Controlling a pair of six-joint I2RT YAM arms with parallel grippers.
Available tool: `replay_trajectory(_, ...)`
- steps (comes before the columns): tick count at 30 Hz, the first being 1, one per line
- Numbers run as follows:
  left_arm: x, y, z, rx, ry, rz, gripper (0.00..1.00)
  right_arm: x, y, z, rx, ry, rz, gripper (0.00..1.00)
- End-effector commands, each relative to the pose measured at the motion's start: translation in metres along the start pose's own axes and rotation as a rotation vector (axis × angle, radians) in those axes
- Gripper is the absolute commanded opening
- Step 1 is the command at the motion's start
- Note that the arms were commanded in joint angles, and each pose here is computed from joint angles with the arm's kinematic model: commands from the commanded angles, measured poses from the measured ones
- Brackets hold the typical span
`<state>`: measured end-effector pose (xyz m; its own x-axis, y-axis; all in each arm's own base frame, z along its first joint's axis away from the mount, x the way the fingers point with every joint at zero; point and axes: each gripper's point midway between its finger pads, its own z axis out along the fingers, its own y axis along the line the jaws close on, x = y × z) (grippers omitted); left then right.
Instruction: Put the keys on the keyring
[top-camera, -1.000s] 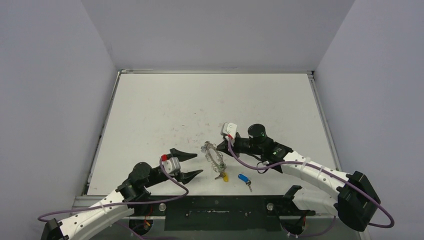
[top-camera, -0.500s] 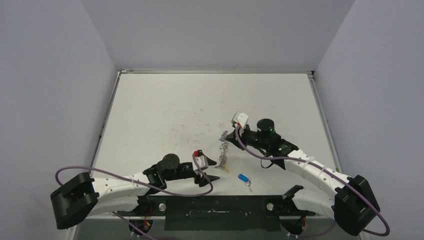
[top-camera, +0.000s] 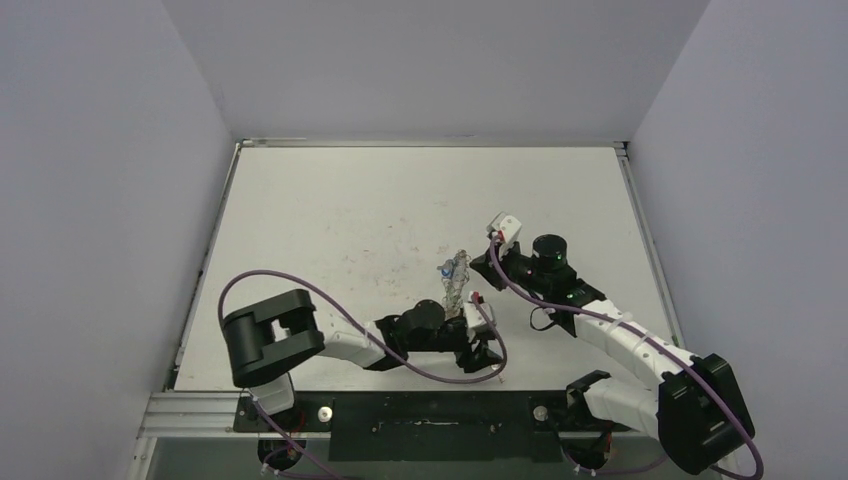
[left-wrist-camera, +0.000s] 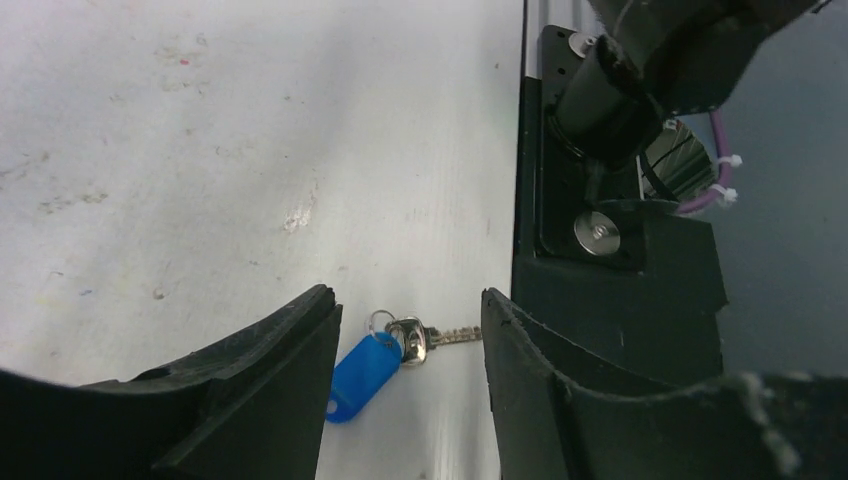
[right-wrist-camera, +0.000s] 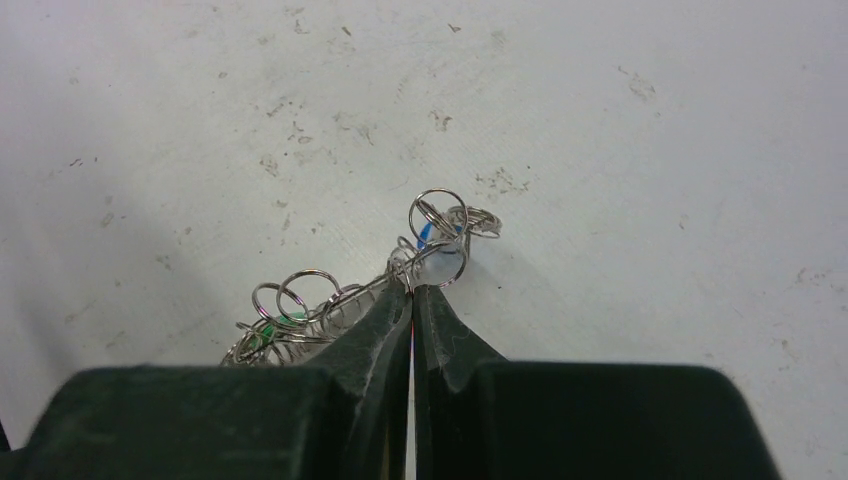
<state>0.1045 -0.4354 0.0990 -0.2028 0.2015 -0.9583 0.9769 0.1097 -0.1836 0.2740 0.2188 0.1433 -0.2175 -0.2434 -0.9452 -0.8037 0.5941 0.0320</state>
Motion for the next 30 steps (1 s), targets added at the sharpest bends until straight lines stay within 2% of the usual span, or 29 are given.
replay_trajectory(1, -0.016, 0.003, 0.030, -0.041, -0.102, -0.195, 0.49, -0.007, -0.014, -0.004, 0.044, -0.053, 0.021, 0.00)
replay_trajectory(5, -0.002, 0.012, 0.041, -0.081, -0.090, -0.266, 0.42, 0.000, -0.023, -0.008, 0.075, -0.037, 0.046, 0.00)
replay_trajectory(19, 0.047, 0.024, 0.048, -0.174, 0.147, -0.339, 0.41, 0.002, -0.024, -0.014, 0.069, -0.036, 0.064, 0.00)
replay_trajectory(27, 0.068, 0.014, 0.046, -0.206, 0.294, -0.306, 0.39, -0.001, -0.025, -0.015, 0.070, -0.041, 0.065, 0.00)
replay_trajectory(30, 0.075, 0.009, 0.046, -0.208, 0.315, -0.290, 0.34, -0.002, -0.025, -0.015, 0.070, -0.043, 0.067, 0.00)
